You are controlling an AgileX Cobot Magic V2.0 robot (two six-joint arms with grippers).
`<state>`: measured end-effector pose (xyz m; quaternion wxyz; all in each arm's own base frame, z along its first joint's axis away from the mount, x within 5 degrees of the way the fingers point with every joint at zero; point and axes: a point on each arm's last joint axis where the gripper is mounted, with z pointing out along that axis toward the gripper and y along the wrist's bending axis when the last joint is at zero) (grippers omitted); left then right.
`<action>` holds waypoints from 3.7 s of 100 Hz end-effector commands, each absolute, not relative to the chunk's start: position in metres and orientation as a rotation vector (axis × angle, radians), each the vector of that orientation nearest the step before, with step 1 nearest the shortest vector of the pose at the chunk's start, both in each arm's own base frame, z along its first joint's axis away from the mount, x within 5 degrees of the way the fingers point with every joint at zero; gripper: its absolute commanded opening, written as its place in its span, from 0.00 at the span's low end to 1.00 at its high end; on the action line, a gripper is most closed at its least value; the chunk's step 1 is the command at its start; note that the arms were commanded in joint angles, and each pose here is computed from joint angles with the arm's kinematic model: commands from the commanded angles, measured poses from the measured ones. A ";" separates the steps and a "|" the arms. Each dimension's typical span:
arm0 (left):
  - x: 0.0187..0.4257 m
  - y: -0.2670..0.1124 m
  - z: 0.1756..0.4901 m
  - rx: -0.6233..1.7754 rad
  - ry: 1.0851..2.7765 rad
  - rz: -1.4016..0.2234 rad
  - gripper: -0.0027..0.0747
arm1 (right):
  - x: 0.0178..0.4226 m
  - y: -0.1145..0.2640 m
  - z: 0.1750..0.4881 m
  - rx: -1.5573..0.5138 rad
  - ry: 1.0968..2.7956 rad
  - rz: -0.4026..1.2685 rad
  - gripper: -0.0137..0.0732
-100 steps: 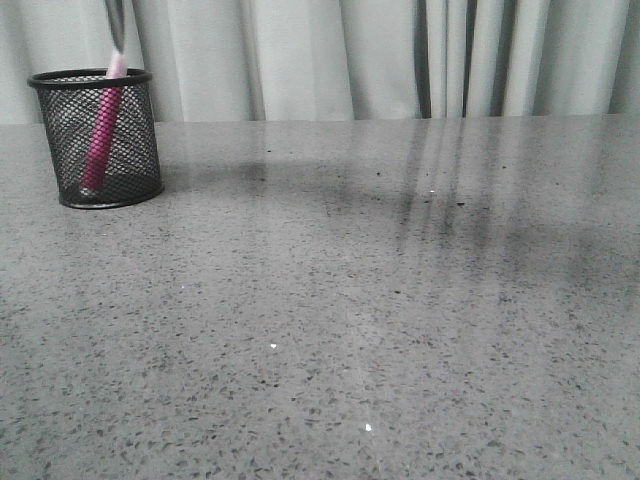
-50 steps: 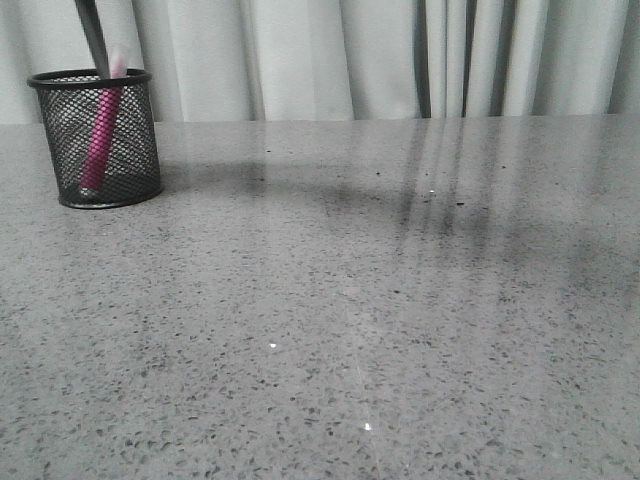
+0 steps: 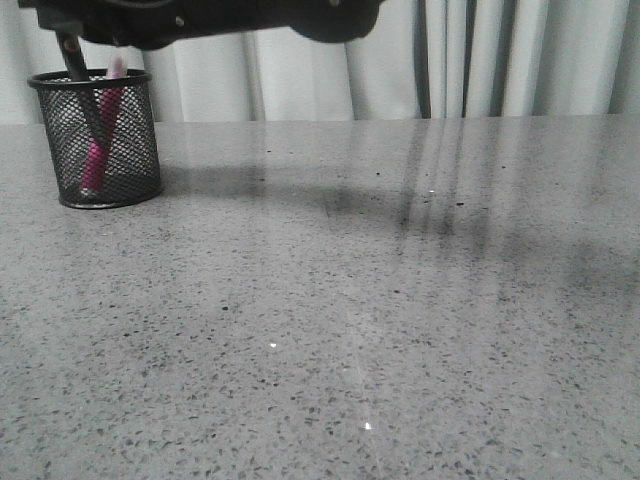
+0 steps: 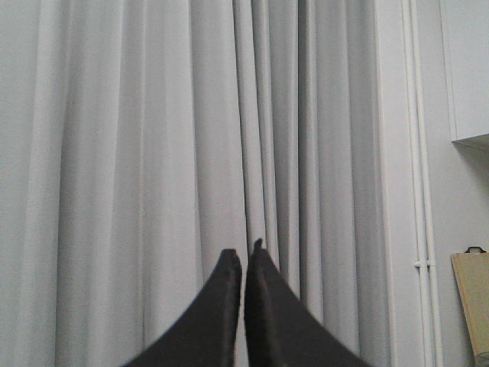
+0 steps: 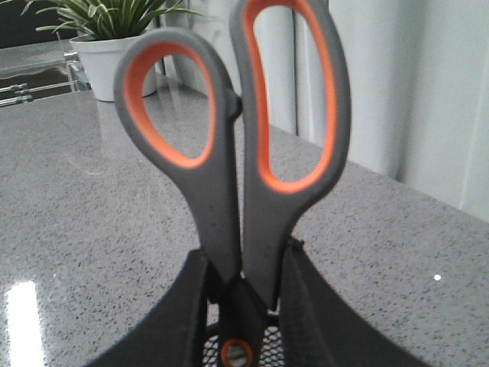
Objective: Put pen and scissors into bin
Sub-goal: 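Lower the scissors blades-first into the mesh cup with the right gripper, then open the right gripper and withdraw it upward from the cup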
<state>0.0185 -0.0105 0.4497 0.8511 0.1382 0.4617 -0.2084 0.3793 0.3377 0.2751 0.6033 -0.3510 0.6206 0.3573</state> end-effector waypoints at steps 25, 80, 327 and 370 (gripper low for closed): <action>0.018 -0.010 0.456 0.290 0.963 -0.451 0.01 | 0.373 0.331 0.317 -0.789 1.297 0.869 0.08; 0.018 -0.010 0.456 0.300 0.959 -0.432 0.01 | 0.373 0.331 0.317 -0.788 1.301 0.874 0.08; 0.041 -0.022 0.358 0.244 1.215 -0.552 0.01 | 0.167 0.126 0.456 -0.809 1.331 0.597 0.10; 0.060 -0.032 0.330 0.265 1.349 -0.523 0.01 | 0.055 0.045 0.361 -0.463 1.343 0.391 0.10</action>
